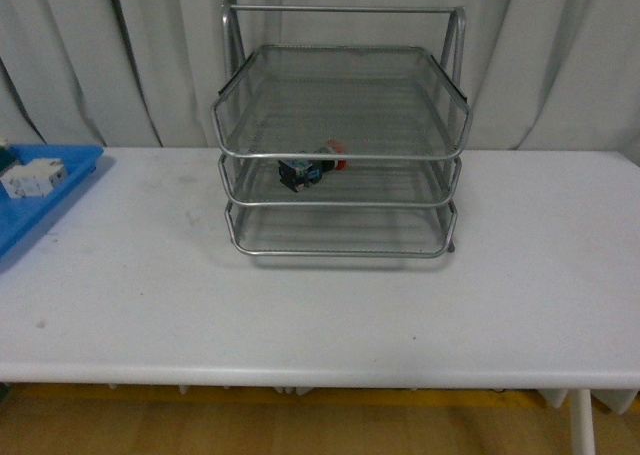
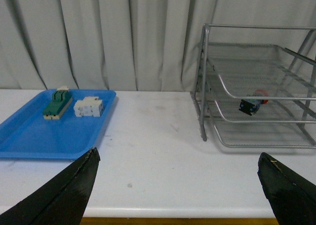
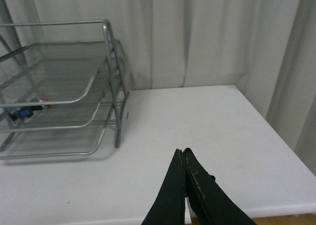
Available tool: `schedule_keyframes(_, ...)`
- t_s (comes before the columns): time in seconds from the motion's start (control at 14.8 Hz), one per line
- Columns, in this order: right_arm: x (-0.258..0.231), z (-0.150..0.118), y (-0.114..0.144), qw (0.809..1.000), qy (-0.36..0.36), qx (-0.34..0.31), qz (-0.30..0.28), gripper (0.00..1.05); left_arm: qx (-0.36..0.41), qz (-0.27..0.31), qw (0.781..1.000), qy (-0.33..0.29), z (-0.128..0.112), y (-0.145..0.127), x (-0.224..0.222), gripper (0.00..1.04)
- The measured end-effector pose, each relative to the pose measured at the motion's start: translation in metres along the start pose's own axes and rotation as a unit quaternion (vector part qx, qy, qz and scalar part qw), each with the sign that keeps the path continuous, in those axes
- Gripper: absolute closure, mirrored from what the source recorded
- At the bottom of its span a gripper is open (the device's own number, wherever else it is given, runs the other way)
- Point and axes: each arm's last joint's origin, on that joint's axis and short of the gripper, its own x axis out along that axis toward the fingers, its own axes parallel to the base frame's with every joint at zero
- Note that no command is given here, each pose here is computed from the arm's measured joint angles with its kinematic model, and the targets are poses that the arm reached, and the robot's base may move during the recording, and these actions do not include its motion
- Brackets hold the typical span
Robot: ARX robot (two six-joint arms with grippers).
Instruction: Place button on rack with both arms
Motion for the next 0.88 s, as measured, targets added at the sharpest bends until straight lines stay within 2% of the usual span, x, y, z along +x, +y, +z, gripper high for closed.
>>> schedule_keyframes(0.88,-0.031,0.007,0.000,1.000,-0.014,0.000,0.004,1.03,0.000,-0.001,1.000,0.000,0.000,0.000,0.000,0.07)
